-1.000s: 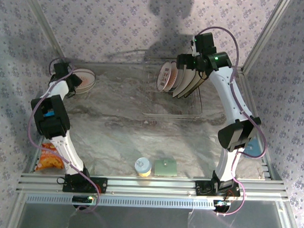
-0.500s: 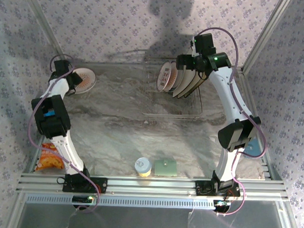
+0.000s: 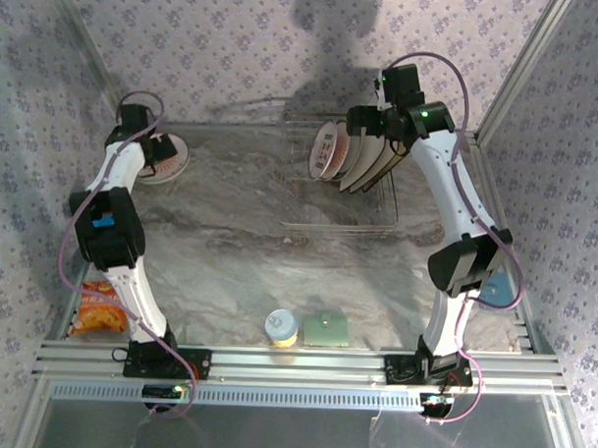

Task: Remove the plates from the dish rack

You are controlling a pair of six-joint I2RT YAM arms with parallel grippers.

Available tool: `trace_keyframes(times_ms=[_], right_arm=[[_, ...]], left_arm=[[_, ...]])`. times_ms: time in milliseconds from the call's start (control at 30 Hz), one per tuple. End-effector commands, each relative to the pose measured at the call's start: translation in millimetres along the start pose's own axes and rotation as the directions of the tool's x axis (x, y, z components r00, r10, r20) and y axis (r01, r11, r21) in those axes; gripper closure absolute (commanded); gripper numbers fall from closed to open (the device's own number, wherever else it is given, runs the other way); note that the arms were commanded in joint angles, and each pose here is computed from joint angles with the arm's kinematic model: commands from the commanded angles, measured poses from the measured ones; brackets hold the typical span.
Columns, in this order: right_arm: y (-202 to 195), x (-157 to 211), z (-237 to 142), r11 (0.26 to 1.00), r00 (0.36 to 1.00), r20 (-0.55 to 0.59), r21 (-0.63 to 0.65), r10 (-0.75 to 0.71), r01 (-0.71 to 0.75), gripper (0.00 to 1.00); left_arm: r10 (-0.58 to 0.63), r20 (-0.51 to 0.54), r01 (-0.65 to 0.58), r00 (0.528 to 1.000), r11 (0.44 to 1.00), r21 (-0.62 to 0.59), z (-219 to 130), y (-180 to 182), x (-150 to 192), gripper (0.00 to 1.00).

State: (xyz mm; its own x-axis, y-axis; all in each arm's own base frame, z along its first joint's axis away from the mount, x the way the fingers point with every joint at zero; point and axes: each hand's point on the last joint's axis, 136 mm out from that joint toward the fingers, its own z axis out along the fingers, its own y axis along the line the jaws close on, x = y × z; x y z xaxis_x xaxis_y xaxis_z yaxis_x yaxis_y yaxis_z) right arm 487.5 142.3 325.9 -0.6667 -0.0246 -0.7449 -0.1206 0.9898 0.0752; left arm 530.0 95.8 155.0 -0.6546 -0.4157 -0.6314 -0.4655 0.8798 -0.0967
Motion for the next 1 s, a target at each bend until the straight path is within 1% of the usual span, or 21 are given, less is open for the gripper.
trace_keyframes(times_ms=[0, 67, 200, 267, 367, 467, 700, 967], right_arm=[[11, -3, 5, 1.000, 1.000, -0.007, 0.020, -0.023, 0.023, 0.00], [21, -5, 10, 0.999, 0.999, -0.010, 0.024, -0.039, 0.040, 0.00], [40, -1, 32, 0.996, 0.996, -0.035, 0.044, -0.081, 0.082, 0.00], [45, 3, 46, 0.994, 0.995, -0.054, 0.060, -0.086, 0.089, 0.00], [52, 11, 65, 0.993, 0.993, -0.077, 0.074, -0.086, 0.091, 0.00], [62, 18, 82, 0.992, 0.993, -0.085, 0.079, -0.088, 0.094, 0.02], [66, 34, 116, 0.986, 0.992, -0.102, 0.138, -0.079, 0.093, 0.15], [76, 47, 146, 0.988, 0.992, -0.110, 0.133, -0.067, 0.082, 0.25]], left_arm=[[0.205, 0.004, -0.205, 0.979, 0.979, 0.012, -68, -25, -12, 0.01], [0.268, 0.002, -0.268, 0.964, 0.963, 0.028, -89, -39, -8, 0.01], [0.354, 0.012, -0.354, 0.935, 0.933, 0.056, -129, -61, -1, 0.01], [0.375, 0.027, -0.376, 0.927, 0.924, 0.073, -148, -71, -2, 0.01], [0.398, 0.036, -0.399, 0.917, 0.911, 0.100, -162, -82, 2, 0.01], [0.396, 0.045, -0.398, 0.917, 0.909, 0.126, -166, -90, 4, 0.01], [0.408, 0.041, -0.410, 0.912, 0.901, 0.143, -164, -98, 10, 0.01], [0.415, 0.043, -0.416, 0.909, 0.897, 0.148, -163, -100, 13, 0.01]])
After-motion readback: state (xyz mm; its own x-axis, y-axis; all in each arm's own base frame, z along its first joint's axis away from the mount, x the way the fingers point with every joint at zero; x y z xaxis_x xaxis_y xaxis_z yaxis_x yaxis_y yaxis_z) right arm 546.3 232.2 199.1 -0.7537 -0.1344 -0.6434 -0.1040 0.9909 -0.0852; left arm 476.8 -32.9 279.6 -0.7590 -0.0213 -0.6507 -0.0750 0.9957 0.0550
